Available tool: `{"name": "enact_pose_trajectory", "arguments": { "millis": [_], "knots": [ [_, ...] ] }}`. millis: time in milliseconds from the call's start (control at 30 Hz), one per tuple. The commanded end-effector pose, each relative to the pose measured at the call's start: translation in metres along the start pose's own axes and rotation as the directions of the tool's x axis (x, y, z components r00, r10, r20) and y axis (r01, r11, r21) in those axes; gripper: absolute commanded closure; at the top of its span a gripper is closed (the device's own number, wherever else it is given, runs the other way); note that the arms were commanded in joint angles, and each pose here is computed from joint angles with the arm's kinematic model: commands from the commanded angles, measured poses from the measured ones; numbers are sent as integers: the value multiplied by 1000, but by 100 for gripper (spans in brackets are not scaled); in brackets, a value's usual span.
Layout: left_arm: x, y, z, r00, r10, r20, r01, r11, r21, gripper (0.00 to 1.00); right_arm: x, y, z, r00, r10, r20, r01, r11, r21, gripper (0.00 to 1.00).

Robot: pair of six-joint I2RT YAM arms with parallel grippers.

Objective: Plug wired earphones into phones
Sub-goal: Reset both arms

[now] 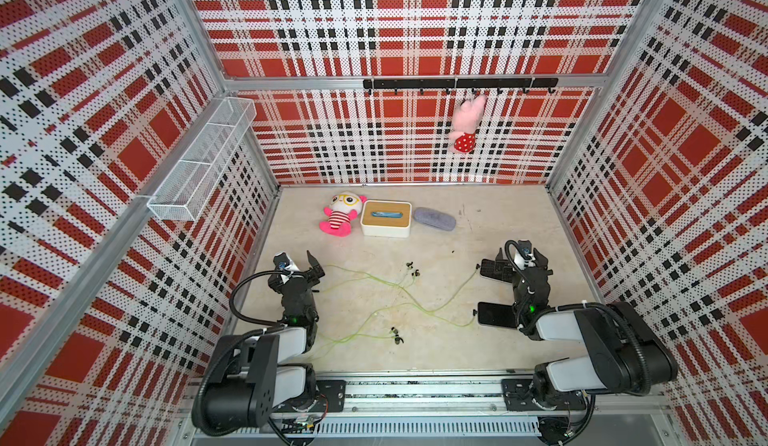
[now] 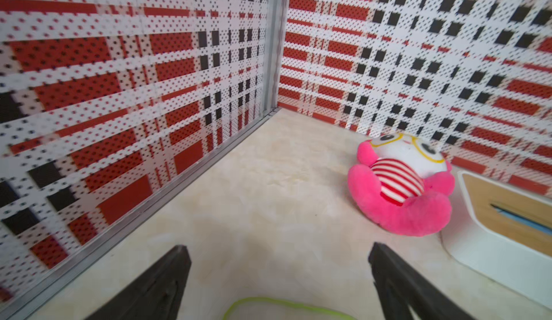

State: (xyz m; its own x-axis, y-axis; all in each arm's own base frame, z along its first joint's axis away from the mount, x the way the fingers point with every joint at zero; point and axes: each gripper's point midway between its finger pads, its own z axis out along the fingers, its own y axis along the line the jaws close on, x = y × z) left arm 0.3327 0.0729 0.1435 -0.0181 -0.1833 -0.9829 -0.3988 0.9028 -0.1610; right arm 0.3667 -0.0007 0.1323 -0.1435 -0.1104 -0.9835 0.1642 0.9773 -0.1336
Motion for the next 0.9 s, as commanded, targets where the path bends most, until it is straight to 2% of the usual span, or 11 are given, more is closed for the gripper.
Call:
{"name": "enact_pose_trajectory", "arguments": {
  "millis": [0, 33, 133, 233, 333, 367, 433, 533, 633, 733, 867],
  "knots": [
    [-31, -23, 13, 994, -56, 93, 41, 987, 158, 2, -8, -7, 9, 992, 101, 71, -98, 994, -42, 0],
    [-27, -22, 16, 996, -44, 83, 29, 986, 166, 2, -8, -12, 12, 990, 113, 82, -111, 993, -28, 0],
    [-31, -27, 14, 989, -57, 134, 27, 976, 215, 2, 2, -14, 24, 991, 130, -8, -130, 991, -21, 0],
    [-24, -41, 20, 995, -9, 103, -17, 968, 250, 2, 3, -13, 25, 992, 126, -12, -126, 992, -22, 0],
    [-4, -58, 18, 992, 94, 88, -114, 959, 259, 2, 3, -12, 24, 992, 123, -5, -123, 992, -24, 0],
    [-9, -66, 16, 986, 103, 134, -136, 953, 270, 2, 2, -13, 24, 992, 123, 2, -123, 992, -23, 0],
    [-2, -54, 23, 993, 95, 67, -108, 970, 218, 2, 2, -13, 24, 993, 122, 2, -121, 992, -24, 0],
    [-9, -54, 21, 992, 69, 107, -92, 971, 219, 2, 1, -12, 24, 993, 122, 3, -122, 992, -25, 0],
    [-8, -54, 21, 991, 79, 105, -99, 973, 209, 2, 1, -13, 24, 992, 123, 7, -123, 992, -25, 0],
    [-11, -44, 19, 990, 71, 121, -88, 987, 136, 2, 1, -12, 23, 992, 123, 8, -123, 992, -25, 0],
    [-11, -47, 18, 989, 86, 122, -102, 986, 135, 2, 1, -13, 23, 993, 122, 7, -121, 992, -25, 0]
  ]
}}
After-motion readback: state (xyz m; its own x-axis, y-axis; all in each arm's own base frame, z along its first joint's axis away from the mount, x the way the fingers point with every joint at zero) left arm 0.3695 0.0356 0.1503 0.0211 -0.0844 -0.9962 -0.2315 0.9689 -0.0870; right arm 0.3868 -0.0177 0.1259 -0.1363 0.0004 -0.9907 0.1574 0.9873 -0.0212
